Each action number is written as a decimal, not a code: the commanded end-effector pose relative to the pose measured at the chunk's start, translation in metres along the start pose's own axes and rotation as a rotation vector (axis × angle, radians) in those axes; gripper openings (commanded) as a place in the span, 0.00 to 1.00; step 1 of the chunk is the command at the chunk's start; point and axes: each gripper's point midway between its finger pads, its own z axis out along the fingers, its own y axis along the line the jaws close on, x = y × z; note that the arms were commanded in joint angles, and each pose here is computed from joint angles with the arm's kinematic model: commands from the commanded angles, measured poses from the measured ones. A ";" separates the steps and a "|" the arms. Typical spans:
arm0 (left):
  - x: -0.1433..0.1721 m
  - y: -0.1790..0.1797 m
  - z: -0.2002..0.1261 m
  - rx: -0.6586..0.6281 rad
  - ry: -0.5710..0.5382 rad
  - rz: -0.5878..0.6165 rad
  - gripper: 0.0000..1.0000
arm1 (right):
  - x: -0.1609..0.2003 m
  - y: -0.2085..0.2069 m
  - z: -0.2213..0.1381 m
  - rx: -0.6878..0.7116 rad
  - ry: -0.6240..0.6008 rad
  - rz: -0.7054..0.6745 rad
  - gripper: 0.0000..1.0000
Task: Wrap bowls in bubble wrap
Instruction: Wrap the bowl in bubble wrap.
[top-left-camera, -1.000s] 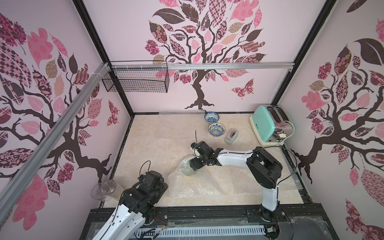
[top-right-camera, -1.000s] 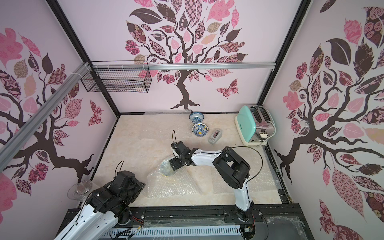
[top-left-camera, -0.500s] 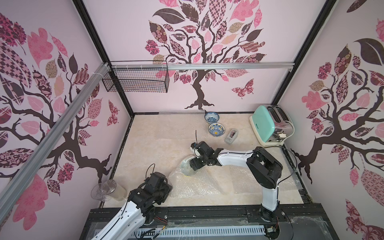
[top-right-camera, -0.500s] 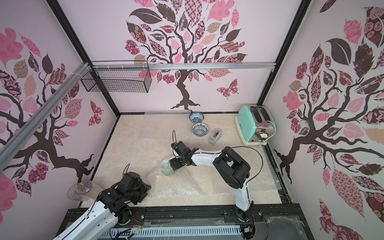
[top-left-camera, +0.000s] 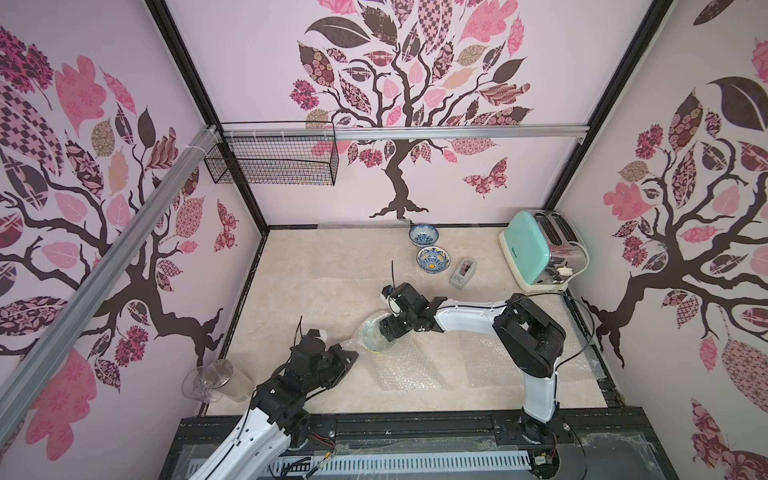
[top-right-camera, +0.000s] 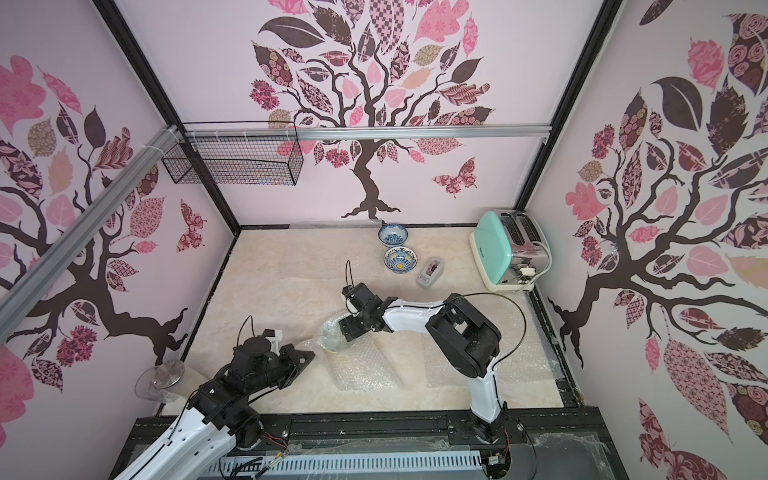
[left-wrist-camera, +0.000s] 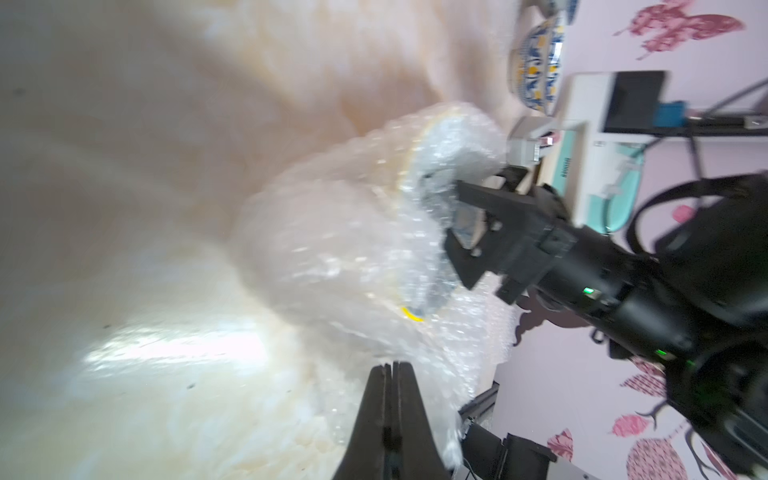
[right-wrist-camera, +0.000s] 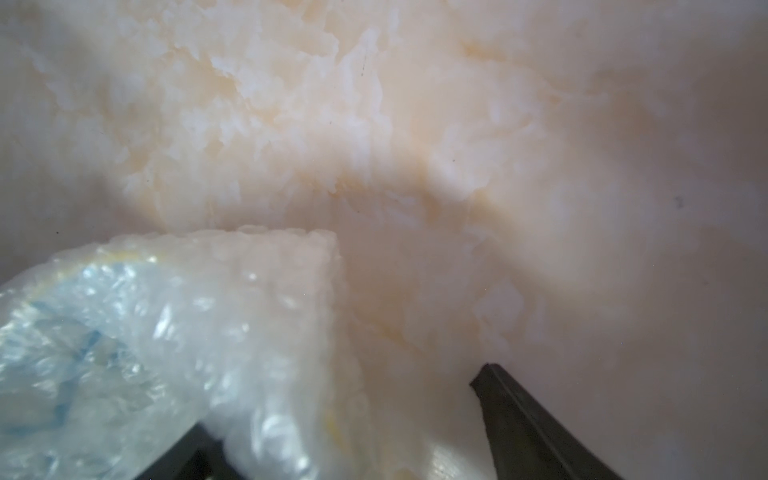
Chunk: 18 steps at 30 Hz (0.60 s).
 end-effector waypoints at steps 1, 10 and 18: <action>-0.007 -0.041 -0.005 0.156 -0.023 0.138 0.00 | 0.048 -0.019 0.010 0.054 0.153 0.028 0.83; -0.019 -0.062 0.020 0.147 -0.019 0.290 0.00 | 0.051 -0.019 0.012 0.049 0.159 0.030 0.83; -0.029 -0.067 0.048 0.089 0.004 0.329 0.00 | 0.050 -0.019 0.012 0.046 0.157 0.030 0.83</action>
